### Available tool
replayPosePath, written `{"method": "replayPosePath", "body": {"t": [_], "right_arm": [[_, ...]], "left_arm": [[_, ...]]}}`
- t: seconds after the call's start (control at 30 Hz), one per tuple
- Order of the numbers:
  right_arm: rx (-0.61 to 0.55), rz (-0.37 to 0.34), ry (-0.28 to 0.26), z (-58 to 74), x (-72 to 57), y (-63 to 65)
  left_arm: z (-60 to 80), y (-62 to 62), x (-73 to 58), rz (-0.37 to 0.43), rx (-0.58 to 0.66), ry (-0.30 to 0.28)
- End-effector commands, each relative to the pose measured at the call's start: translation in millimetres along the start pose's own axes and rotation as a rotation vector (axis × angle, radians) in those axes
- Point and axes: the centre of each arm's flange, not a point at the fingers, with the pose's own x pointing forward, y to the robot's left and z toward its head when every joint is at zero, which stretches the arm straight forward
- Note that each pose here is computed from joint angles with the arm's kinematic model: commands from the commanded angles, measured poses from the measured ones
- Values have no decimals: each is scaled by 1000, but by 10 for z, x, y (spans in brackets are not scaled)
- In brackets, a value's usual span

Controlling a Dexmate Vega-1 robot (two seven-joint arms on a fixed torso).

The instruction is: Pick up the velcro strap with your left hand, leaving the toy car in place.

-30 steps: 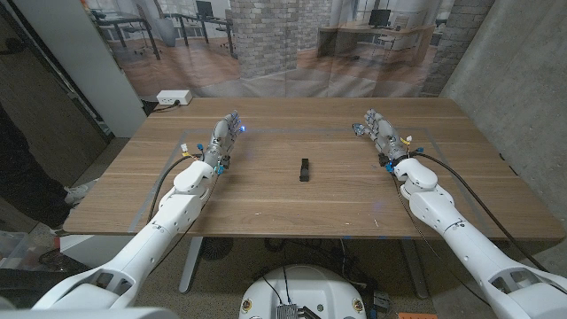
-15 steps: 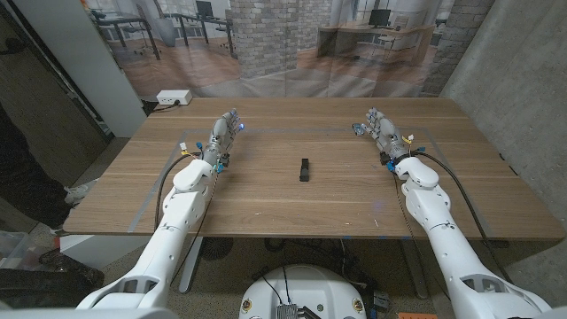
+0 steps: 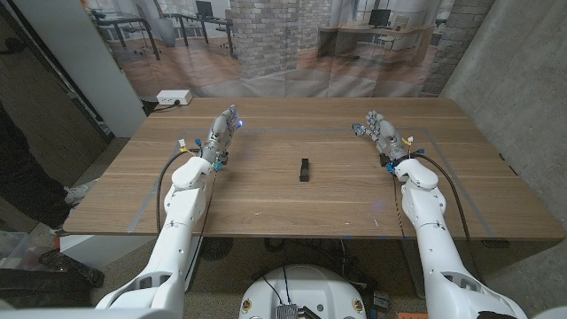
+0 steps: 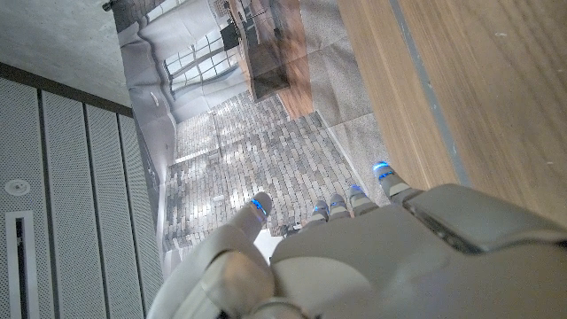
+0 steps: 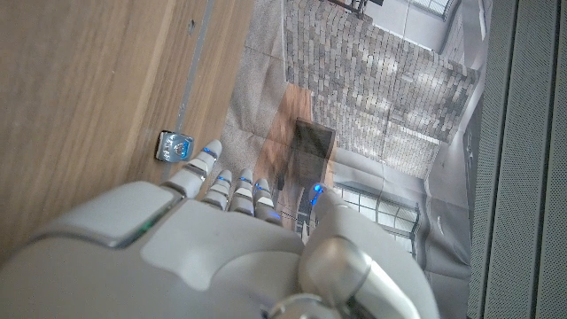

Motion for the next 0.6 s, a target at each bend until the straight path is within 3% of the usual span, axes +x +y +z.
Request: {"method": "replayPosePath", "body": {"t": [0.03, 0.6], "right_arm": [[5, 0, 12, -60, -2, -14], [11, -3, 8, -78, 7, -22]], "left_arm": [[127, 28, 80, -22, 98, -20], [453, 94, 271, -100, 322, -65]]}}
